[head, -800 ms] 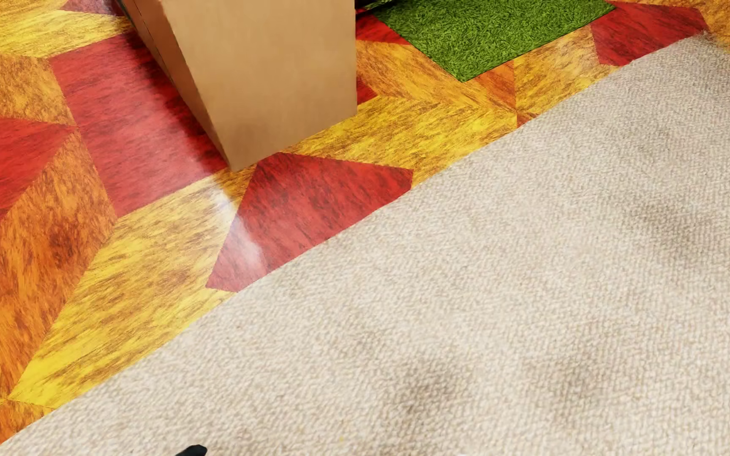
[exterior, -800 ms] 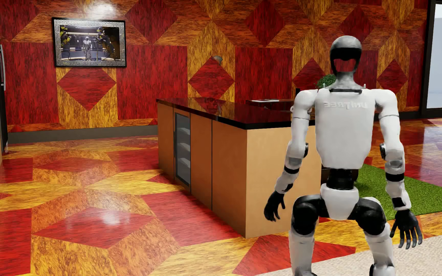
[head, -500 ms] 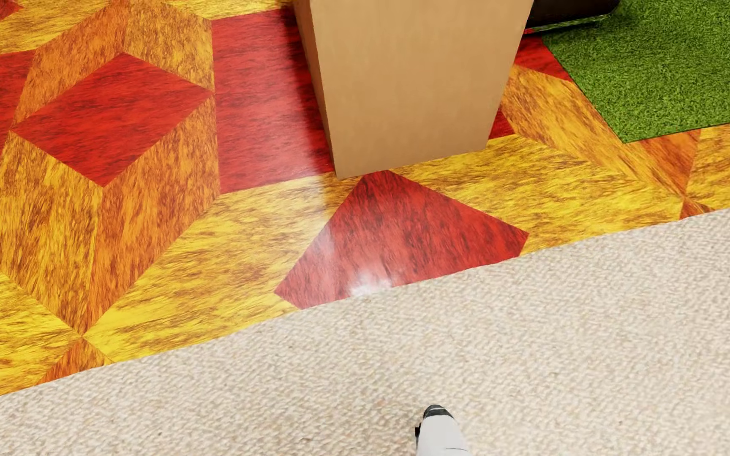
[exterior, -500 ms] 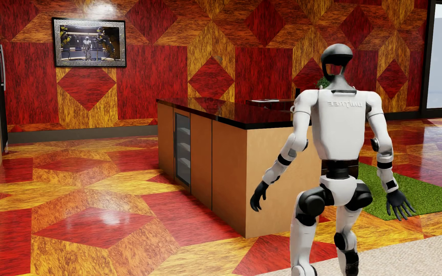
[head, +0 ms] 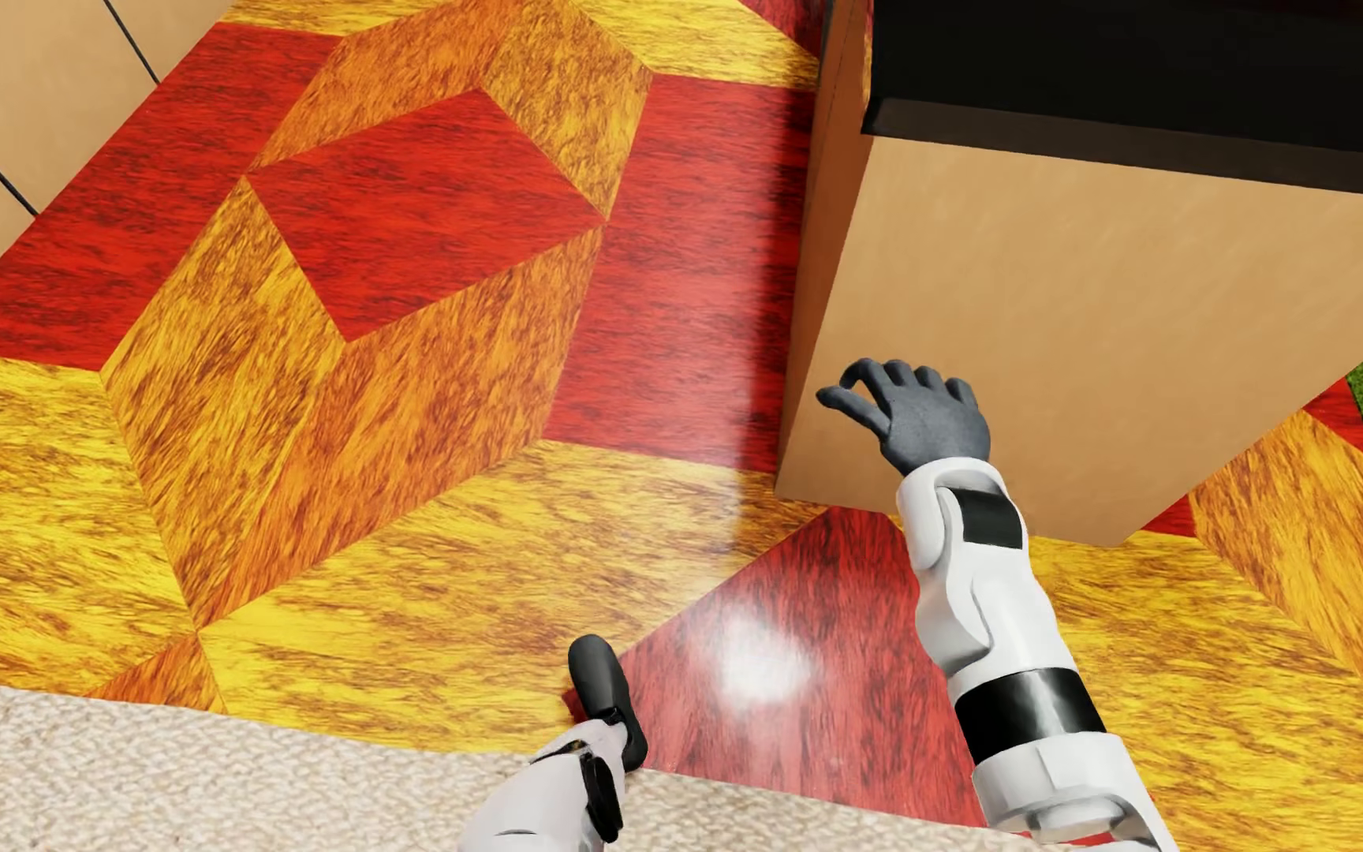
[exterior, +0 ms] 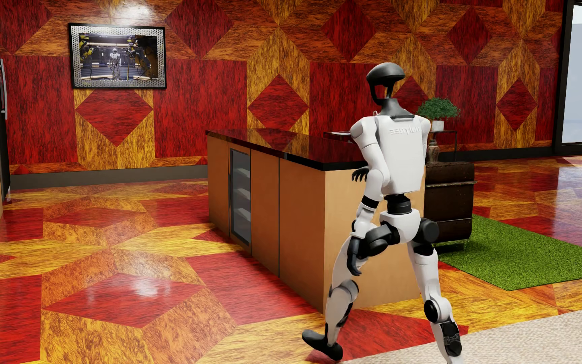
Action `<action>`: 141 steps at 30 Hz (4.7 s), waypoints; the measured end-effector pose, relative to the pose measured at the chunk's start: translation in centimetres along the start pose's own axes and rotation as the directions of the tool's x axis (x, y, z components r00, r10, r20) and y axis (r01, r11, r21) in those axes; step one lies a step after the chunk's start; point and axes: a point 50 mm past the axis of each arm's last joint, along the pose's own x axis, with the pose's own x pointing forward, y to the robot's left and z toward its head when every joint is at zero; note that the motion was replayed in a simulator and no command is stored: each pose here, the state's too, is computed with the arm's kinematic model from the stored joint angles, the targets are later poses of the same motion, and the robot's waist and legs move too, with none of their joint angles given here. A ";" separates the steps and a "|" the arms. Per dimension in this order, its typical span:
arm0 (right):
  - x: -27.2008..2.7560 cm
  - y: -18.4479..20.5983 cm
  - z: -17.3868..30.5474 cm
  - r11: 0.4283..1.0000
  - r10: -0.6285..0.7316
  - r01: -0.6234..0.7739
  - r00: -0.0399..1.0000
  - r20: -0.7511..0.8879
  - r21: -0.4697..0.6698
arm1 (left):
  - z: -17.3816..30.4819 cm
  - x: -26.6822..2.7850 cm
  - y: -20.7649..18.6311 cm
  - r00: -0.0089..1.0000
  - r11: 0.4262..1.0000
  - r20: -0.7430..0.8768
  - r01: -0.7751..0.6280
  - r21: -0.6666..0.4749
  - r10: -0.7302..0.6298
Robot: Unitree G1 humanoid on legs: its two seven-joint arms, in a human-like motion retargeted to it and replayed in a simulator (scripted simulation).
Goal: Avoid the counter
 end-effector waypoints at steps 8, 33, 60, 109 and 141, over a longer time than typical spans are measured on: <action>-10.9 14.7 -4.9 0.788 0.511 -0.572 0.814 -0.275 -0.230 | 8.6 -1.5 0.6 0.943 0.985 0.332 -0.064 0.158 0.008; -12.2 19.2 -2.0 0.678 0.644 -0.686 0.727 -0.238 -0.263 | 3.9 -1.0 1.2 0.966 0.986 0.257 -0.073 0.152 0.032; -38.5 23.5 -8.8 0.048 0.860 -0.964 -0.092 -0.501 0.260 | 16.7 -3.4 6.8 0.812 0.951 0.577 -0.241 0.195 0.087; -13.1 19.3 1.2 0.595 0.710 -0.702 0.687 -0.155 -0.391 | 6.3 -0.3 1.1 0.970 0.950 0.217 0.037 0.310 -0.108; -29.4 22.7 -7.3 0.523 0.785 -0.794 0.309 -0.537 0.308 | 15.9 -2.3 5.6 0.869 0.912 0.492 -0.234 0.338 0.041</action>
